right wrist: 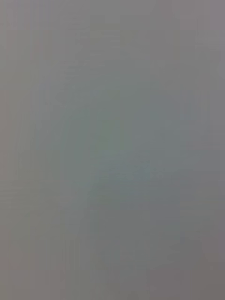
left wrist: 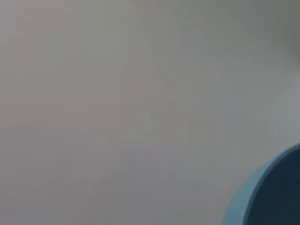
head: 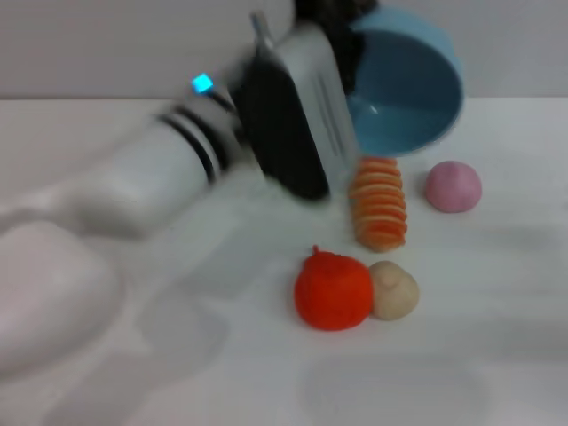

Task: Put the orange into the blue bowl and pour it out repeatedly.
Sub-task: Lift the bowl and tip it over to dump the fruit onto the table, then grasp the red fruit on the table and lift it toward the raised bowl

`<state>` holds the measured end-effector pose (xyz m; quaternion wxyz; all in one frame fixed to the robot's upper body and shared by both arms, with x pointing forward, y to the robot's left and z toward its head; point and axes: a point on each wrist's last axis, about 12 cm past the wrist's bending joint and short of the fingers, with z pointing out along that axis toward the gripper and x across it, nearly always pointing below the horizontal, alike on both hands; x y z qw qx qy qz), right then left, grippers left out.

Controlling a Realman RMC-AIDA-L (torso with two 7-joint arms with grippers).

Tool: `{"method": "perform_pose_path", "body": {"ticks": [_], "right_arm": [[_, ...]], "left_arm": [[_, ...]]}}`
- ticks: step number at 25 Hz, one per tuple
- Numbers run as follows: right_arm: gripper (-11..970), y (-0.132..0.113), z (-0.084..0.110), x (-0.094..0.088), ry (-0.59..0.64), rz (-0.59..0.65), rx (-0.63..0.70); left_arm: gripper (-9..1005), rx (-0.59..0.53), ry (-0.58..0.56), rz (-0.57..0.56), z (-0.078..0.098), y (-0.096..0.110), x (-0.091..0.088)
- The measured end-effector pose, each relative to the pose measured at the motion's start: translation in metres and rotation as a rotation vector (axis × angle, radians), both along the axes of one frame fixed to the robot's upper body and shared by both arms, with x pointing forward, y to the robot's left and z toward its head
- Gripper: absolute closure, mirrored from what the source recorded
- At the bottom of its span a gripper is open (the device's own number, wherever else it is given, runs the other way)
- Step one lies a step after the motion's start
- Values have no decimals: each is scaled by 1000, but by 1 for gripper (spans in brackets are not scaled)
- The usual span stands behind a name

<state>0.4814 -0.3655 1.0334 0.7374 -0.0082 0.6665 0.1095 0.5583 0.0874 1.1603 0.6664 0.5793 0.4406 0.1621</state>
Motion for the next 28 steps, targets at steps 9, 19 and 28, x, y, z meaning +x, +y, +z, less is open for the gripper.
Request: {"method": "perform_pose_path", "body": {"ticks": [9, 19, 28], "right_arm": [[204, -12, 32, 23, 150, 236, 178], [205, -13, 85, 56, 512, 410, 79], [205, 7, 122, 62, 632, 664, 10]], "left_arm": [[996, -256, 647, 237, 29, 40, 70], [996, -254, 1004, 568, 36, 70, 104], [997, -109, 1134, 648, 34, 70, 96]]}}
